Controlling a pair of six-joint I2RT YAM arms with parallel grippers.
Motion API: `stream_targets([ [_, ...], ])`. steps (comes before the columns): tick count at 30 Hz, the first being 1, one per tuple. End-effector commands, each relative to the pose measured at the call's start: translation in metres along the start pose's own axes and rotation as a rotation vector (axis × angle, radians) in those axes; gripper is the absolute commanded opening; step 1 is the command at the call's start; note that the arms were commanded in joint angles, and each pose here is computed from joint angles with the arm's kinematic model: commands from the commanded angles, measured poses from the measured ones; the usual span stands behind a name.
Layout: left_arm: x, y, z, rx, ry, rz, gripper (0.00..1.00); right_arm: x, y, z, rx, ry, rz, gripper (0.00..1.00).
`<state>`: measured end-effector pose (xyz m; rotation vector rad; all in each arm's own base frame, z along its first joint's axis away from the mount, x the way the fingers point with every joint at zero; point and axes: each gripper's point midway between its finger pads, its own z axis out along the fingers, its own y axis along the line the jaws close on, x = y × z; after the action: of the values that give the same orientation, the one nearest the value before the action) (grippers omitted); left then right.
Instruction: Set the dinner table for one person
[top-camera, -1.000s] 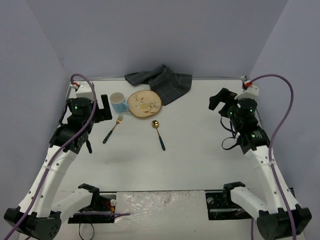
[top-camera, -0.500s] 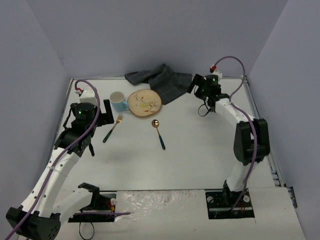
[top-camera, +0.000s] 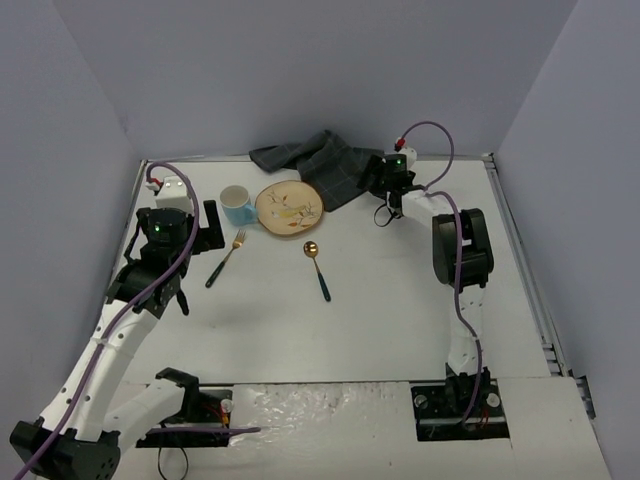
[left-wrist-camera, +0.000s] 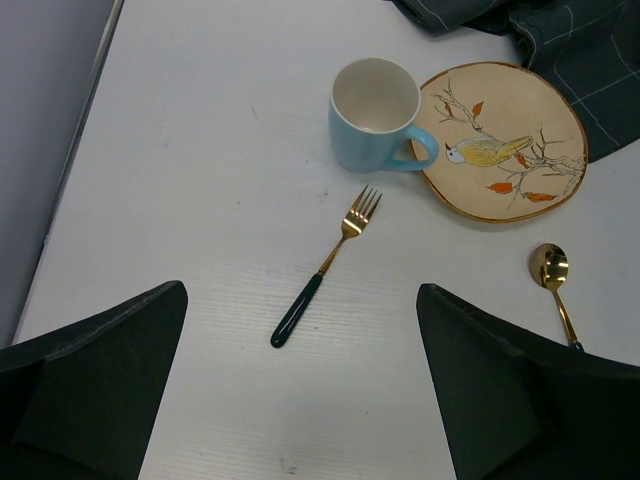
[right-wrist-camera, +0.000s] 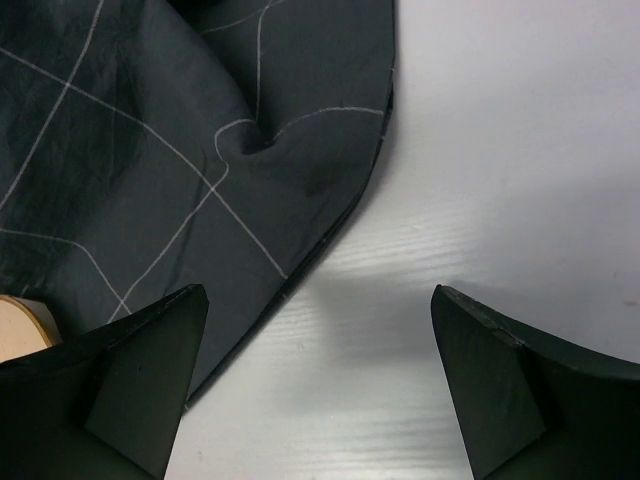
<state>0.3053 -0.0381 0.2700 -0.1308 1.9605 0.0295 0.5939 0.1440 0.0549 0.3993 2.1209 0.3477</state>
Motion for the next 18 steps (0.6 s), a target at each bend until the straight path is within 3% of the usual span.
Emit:
stream_targets([
  [1, -0.022, 0.002, -0.001, -0.014, -0.07, -0.012, 0.97, -0.048, 0.033, 0.003, -0.06, -0.156, -0.009, 0.9],
  [13, -0.021, 0.001, -0.001, -0.012, -0.066, -0.013, 0.97, -0.022, 0.026, 0.039, -0.059, -0.133, 0.045, 0.88],
  [18, -0.021, 0.001, 0.0, -0.012, -0.065, -0.014, 0.97, -0.01, 0.019, 0.053, -0.041, -0.114, 0.077, 0.79],
])
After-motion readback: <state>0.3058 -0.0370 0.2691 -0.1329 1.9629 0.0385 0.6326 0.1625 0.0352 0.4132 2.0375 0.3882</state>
